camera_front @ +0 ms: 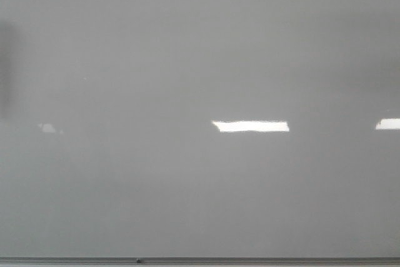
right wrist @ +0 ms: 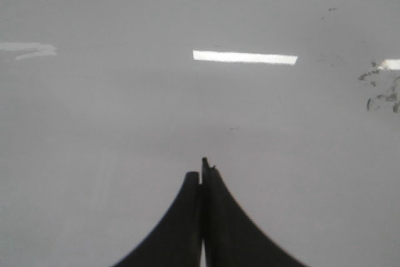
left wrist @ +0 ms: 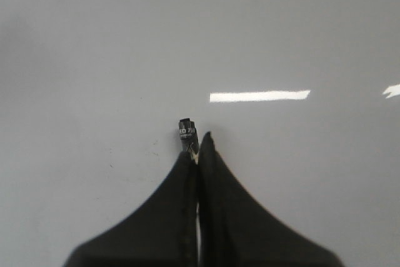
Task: Write number 5 on whiteboard
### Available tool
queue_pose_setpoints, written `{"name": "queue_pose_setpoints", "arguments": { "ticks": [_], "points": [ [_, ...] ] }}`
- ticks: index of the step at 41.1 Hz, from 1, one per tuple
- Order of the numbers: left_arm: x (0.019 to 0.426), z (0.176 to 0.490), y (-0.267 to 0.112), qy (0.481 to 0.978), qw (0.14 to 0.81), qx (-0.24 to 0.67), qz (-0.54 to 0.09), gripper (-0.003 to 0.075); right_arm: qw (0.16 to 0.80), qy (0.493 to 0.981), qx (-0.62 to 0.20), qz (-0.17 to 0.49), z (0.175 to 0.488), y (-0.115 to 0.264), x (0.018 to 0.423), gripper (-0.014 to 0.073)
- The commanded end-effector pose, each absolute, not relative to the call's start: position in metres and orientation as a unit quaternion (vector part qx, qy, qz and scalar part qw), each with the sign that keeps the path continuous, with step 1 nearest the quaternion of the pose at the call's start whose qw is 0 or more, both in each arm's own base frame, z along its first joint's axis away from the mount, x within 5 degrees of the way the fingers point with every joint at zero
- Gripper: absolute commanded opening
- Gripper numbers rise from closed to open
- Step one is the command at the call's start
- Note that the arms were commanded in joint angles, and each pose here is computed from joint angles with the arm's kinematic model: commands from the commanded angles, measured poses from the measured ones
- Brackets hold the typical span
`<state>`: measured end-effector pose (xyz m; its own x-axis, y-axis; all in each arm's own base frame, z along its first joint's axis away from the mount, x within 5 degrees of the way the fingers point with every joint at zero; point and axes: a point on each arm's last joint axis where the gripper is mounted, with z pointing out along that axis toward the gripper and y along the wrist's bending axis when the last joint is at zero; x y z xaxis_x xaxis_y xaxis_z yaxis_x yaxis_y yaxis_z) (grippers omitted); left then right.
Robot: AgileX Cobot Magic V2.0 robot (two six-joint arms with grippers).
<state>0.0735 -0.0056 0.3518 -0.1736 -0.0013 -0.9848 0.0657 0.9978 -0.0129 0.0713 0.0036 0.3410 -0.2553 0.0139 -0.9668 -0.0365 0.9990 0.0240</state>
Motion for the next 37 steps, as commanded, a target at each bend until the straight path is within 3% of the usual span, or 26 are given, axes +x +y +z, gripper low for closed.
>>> {"name": "queue_pose_setpoints", "arguments": {
  "ticks": [1, 20, 24, 29, 34, 37],
  "points": [
    [0.086, 0.364, -0.007, 0.755, 0.655, 0.019, -0.033, -0.0020, 0.627, 0.779, -0.007, 0.020, 0.355, 0.004, 0.084, -0.0069],
    [0.120, 0.348, -0.009, 0.803, 0.595, 0.015, -0.040, -0.0020, 0.568, 0.823, -0.006, 0.019, 0.339, 0.004, 0.122, -0.0067],
    [0.128, 0.343, -0.009, 0.813, 0.581, 0.014, -0.040, -0.0020, 0.560, 0.829, -0.006, 0.018, 0.336, 0.004, 0.129, -0.0033],
    [0.139, 0.337, -0.009, 0.826, 0.562, 0.014, -0.039, 0.0013, 0.548, 0.837, -0.009, 0.016, 0.332, 0.004, 0.137, 0.0142],
    [0.149, 0.331, -0.010, 0.837, 0.546, 0.013, -0.039, 0.0183, 0.539, 0.842, -0.009, 0.015, 0.329, 0.004, 0.142, 0.0445],
    [0.157, 0.328, -0.010, 0.841, 0.540, 0.012, -0.038, 0.0318, 0.534, 0.845, -0.009, 0.015, 0.327, 0.004, 0.144, 0.0581]
  ]
}}
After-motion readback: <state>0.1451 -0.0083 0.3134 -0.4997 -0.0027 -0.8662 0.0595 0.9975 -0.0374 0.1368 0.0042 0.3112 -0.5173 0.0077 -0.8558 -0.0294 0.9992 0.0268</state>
